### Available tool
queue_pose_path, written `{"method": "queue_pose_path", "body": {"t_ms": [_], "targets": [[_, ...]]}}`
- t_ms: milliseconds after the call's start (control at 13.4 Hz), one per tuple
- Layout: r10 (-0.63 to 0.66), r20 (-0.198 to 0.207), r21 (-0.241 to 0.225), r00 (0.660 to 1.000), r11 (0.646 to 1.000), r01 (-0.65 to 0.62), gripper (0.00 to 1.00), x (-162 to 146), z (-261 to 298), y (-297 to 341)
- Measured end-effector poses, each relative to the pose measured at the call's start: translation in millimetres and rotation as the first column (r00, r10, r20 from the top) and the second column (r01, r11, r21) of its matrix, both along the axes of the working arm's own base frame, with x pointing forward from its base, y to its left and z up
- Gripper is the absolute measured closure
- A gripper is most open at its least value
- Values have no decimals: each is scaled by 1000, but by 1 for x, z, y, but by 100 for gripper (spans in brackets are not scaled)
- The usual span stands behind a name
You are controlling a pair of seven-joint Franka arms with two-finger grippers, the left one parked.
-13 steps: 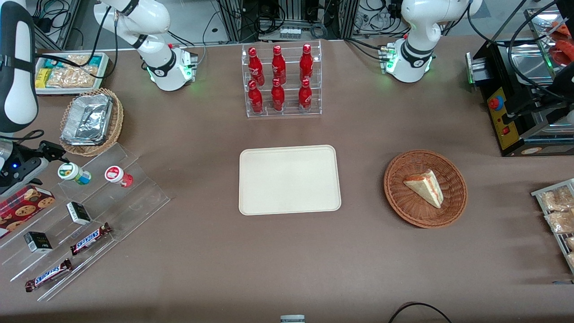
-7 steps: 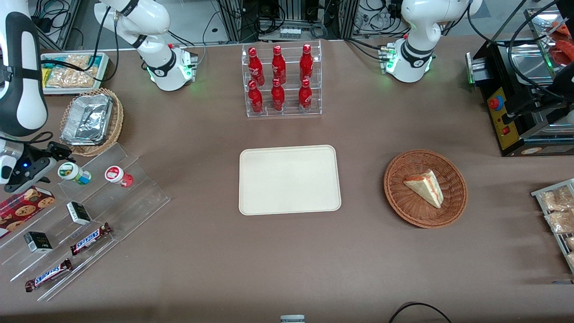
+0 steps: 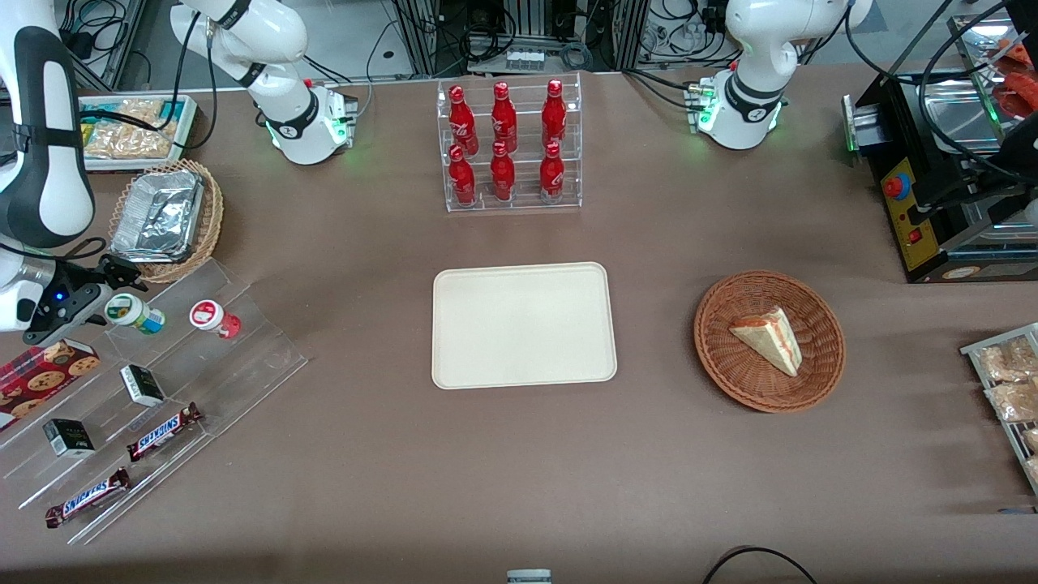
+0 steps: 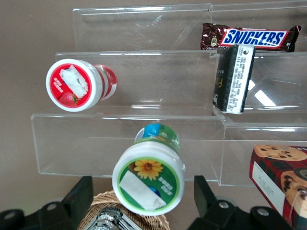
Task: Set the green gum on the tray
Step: 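Close the right gripper around the green-labelled gum tub, then lift the gum tub and carry it over the cream tray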
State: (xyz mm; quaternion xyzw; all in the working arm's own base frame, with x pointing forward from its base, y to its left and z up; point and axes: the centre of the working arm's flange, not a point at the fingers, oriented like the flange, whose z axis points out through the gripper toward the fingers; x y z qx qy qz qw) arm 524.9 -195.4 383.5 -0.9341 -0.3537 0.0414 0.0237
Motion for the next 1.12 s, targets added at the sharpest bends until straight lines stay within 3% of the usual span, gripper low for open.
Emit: {"method": "queue_pose_path", "body": {"t_ms": [299,672,1119], "targets": [[3,3,0,1000,1000,-3,41,1,-1,2],[7,17,-4,1000,1000,-7,41,5,16,6],[-102,-38,-14,994,995,101,41,31,70,91]]}}
